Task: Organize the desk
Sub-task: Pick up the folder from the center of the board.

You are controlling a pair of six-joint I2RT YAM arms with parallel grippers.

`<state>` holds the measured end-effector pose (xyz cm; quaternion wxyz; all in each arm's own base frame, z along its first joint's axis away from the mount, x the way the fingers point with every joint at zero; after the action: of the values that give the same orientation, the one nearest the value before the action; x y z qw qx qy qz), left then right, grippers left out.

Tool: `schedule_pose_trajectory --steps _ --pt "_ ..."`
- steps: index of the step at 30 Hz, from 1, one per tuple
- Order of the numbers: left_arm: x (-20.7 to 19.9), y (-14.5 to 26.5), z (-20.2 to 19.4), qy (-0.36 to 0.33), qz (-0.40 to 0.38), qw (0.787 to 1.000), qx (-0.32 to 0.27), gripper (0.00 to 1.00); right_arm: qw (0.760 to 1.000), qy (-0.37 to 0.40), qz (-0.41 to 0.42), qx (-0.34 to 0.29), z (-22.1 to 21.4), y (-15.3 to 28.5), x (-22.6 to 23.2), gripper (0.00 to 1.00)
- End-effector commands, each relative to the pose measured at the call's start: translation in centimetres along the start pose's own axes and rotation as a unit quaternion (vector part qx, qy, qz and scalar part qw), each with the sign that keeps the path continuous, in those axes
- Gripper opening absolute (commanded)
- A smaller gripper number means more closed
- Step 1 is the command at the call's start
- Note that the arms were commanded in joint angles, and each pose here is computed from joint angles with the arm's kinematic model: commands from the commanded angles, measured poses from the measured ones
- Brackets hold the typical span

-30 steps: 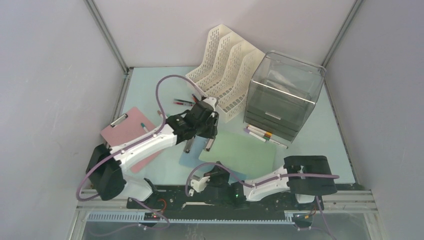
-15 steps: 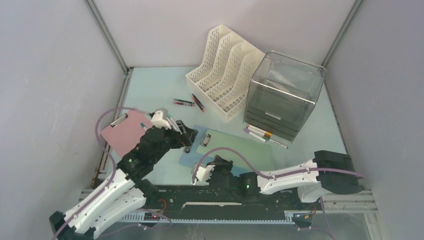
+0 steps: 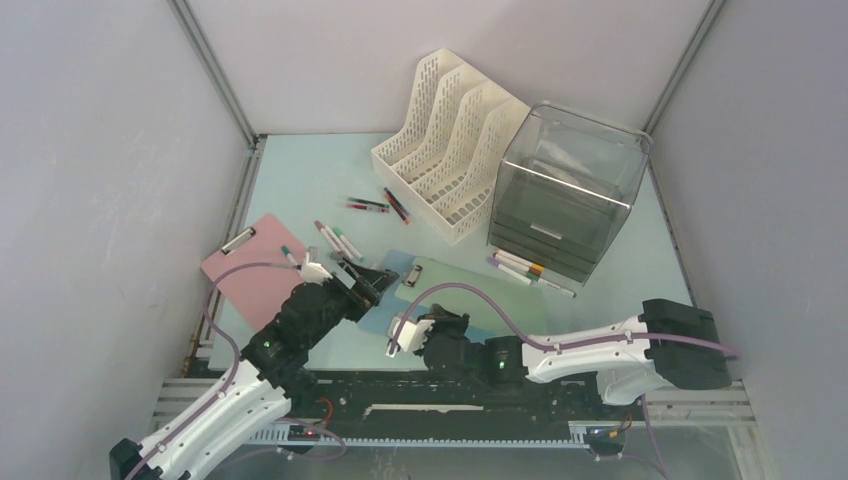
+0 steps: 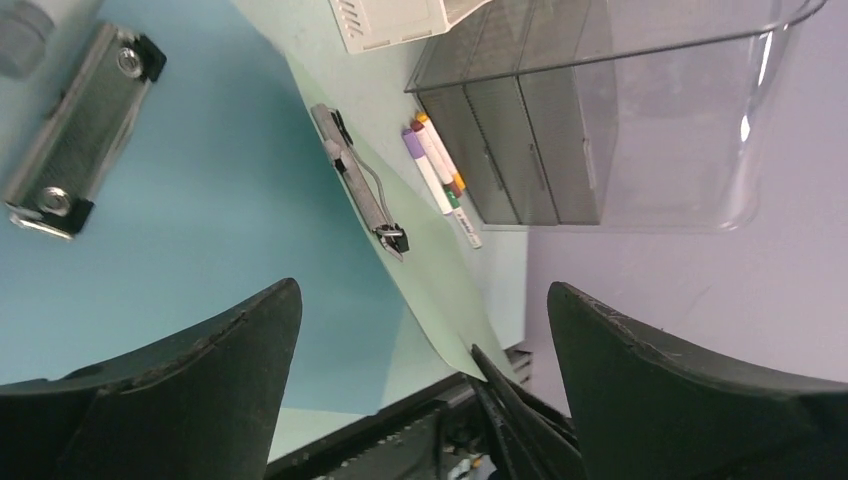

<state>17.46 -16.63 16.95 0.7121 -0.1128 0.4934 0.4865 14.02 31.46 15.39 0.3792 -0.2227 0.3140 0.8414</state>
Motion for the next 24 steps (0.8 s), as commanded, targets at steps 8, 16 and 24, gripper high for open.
schedule_pose_trajectory --steps 8,16,24 --pt "-1.8 -2.1 -1.8 0.128 -0.022 0.991 0.044 0.95 0.998 -0.053 -0.017 -0.024 2.0 0.1 -1.3 0.0" --pt "-3.7 -3.4 -2.5 0.112 -0.034 0.992 0.046 0.72 0.998 -0.052 -0.018 -0.022 1.9 0.1 -1.2 0.0" --pt "-3.7 -4.1 -4.5 0.129 -0.025 0.989 0.071 0.44 0.998 -0.05 -0.016 -0.023 1.9 0.1 -1.1 0.0"
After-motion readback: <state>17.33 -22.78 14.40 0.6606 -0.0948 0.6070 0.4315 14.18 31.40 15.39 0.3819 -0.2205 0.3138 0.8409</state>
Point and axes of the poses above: each gripper's point midway between its finger pads, its own y axis back along the fingers, its own x axis along the line the jaws close on, z = x × y, the point moved 3 cm from there along y, back along the fingers, and after that the axes turned 7 degrees about -y, right-handed, at the moved point
